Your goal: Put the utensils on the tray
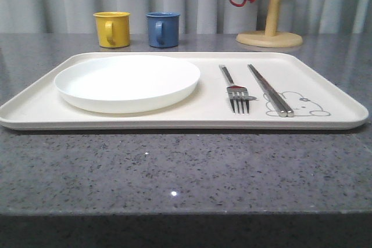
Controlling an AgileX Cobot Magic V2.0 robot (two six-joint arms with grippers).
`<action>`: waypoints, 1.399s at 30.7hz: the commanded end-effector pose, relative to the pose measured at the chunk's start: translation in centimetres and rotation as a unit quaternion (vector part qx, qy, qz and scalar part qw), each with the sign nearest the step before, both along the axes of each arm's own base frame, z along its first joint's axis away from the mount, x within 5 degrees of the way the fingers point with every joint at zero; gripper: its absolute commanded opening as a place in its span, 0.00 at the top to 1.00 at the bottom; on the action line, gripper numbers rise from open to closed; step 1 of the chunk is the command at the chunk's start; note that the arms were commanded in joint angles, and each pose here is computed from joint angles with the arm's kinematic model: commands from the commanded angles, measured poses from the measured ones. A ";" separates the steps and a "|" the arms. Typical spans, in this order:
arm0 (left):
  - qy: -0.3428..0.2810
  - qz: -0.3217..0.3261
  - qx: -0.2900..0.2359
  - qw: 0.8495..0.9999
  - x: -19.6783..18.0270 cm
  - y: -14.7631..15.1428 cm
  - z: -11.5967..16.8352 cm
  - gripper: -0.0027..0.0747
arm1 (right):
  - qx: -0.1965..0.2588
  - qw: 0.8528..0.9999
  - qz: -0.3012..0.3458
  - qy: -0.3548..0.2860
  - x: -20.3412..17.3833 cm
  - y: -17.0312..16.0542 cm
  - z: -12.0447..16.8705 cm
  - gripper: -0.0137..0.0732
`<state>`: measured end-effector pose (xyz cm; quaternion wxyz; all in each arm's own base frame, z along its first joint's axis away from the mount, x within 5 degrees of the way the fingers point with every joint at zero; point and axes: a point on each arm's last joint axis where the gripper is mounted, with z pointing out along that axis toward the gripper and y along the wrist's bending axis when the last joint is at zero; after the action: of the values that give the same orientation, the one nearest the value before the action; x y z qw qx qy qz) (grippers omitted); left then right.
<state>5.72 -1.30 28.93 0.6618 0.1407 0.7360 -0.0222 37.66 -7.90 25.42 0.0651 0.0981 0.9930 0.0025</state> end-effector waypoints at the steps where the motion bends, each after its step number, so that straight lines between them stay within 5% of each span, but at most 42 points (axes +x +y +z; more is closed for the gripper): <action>1: -0.044 0.000 -0.021 0.999 0.0 0.0 1.5 0.99 | 0.002 1.000 0.003 -0.031 -0.4 0.2 2.3 0.87; 9: -0.044 0.000 -0.021 0.999 0.0 0.0 1.5 0.99 | 0.010 0.997 -0.020 -0.071 -2.6 1.3 7.0 0.87; 18: -0.044 0.000 -0.021 0.999 0.0 0.0 1.5 0.99 | 0.041 0.991 0.036 -0.124 -4.7 7.4 11.3 0.87; 28: -0.044 0.000 -0.021 0.999 0.0 0.0 1.5 0.99 | 0.073 0.986 0.107 -0.101 -3.3 17.3 8.4 0.87; 43: -0.044 0.000 -0.021 0.999 0.0 0.0 1.5 0.99 | 0.066 0.995 0.061 -0.046 -0.7 18.0 3.4 0.87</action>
<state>5.72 -1.30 28.93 0.6618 0.1407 0.7360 -0.0222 37.21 10.40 26.22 0.0569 0.0408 0.9951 0.0705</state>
